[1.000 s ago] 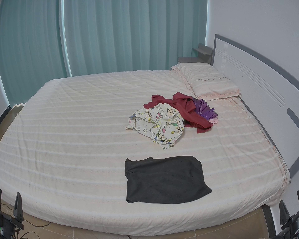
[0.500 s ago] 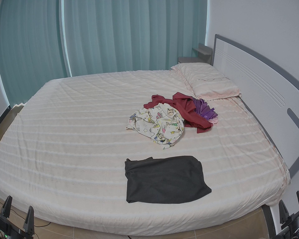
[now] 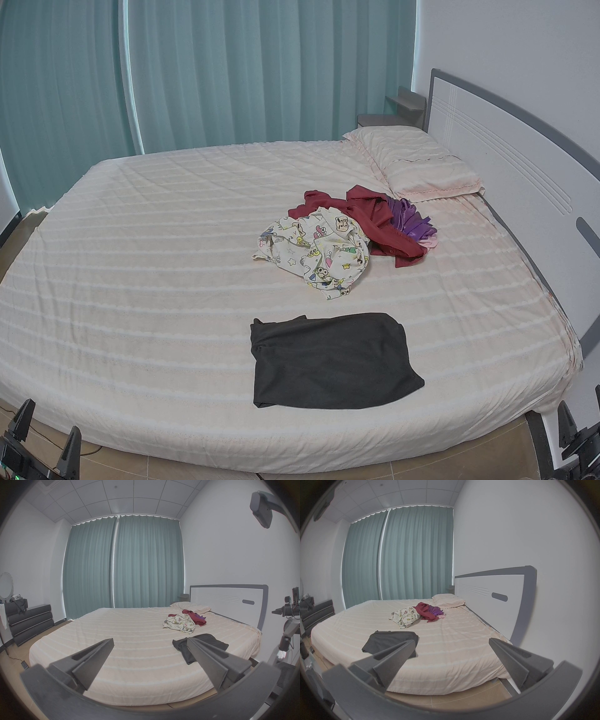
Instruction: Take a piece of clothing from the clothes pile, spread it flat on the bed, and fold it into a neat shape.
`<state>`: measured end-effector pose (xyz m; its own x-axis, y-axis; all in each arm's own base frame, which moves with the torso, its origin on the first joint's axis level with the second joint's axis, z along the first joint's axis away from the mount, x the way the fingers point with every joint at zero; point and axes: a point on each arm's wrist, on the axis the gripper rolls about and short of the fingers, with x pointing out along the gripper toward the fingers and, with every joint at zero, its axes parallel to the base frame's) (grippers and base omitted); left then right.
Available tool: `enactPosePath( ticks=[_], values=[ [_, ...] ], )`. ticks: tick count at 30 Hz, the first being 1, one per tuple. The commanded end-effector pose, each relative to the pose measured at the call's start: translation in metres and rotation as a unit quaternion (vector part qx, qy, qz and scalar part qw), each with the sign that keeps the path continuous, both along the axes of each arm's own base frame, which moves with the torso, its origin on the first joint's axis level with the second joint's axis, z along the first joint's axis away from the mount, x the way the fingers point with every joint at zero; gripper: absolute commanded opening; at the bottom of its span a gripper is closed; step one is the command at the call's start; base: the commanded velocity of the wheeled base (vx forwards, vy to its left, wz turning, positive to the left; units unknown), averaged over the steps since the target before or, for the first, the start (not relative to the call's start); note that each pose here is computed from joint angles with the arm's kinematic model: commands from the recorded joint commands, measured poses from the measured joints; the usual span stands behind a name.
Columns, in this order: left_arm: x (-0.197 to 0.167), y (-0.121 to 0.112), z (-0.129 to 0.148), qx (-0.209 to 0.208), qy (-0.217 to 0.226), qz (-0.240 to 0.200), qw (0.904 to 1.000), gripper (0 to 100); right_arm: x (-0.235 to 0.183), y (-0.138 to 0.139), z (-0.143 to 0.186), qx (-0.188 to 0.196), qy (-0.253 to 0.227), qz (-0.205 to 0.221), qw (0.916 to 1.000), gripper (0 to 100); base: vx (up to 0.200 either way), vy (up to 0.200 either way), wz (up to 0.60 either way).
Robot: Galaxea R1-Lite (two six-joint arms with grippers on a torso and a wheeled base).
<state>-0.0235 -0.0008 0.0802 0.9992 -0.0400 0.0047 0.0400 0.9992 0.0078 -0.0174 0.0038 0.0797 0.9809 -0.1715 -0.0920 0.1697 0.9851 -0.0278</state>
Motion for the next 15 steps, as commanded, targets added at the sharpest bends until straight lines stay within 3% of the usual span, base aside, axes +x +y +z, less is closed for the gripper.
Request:
enactPosePath(
  ticks=[1,5,6,7,8,9,13,15],
  values=[
    [0.0005,-0.0001,-0.0046,0.0,0.003,-0.001,1.0,100,0.0001,0.0028,-0.0028,-0.018,0.003,-0.02,0.9996,100,0.0,0.0,0.0],
    [0.0005,-0.0002,-0.0043,0.003,0.001,-0.004,1.0,100,0.0009,0.0025,-0.0023,-0.017,0.009,-0.017,0.9997,100,0.0,0.0,0.0],
    [0.0005,-0.0002,-0.0043,0.004,0.001,-0.004,1.0,100,0.0033,-0.0007,-0.0019,-0.013,0.031,0.065,0.9973,100,0.0,0.0,0.0],
    [0.0005,-0.0002,-0.0043,0.004,0.001,-0.004,1.0,100,0.0035,-0.0011,-0.0019,-0.012,0.032,0.079,0.9963,100,0.0,0.0,0.0],
    [0.0005,-0.0001,-0.0044,0.002,0.002,-0.005,1.0,100,0.0034,-0.0032,-0.0013,-0.002,0.03,0.131,0.9909,100,0.0,0.0,0.0],
    [0.0005,-0.0001,-0.0046,0.001,0.003,-0.004,1.0,100,0.0031,-0.0043,-0.0016,0.005,0.027,0.152,0.9879,100,0.0,0.0,0.0],
    [0.0005,-0.0001,-0.0046,-0.002,0.003,-0.002,1.0,100,0.001,-0.0042,-0.0016,0.002,0.014,0.124,0.9922,100,0.0,0.0,0.0],
    [0.0005,-0.0001,-0.0046,-0.001,0.003,-0.002,1.0,100,-0.0026,-0.0029,-0.0028,0.0,-0.011,0.086,0.9962,100,0.0,0.0,0.0]
  ],
)
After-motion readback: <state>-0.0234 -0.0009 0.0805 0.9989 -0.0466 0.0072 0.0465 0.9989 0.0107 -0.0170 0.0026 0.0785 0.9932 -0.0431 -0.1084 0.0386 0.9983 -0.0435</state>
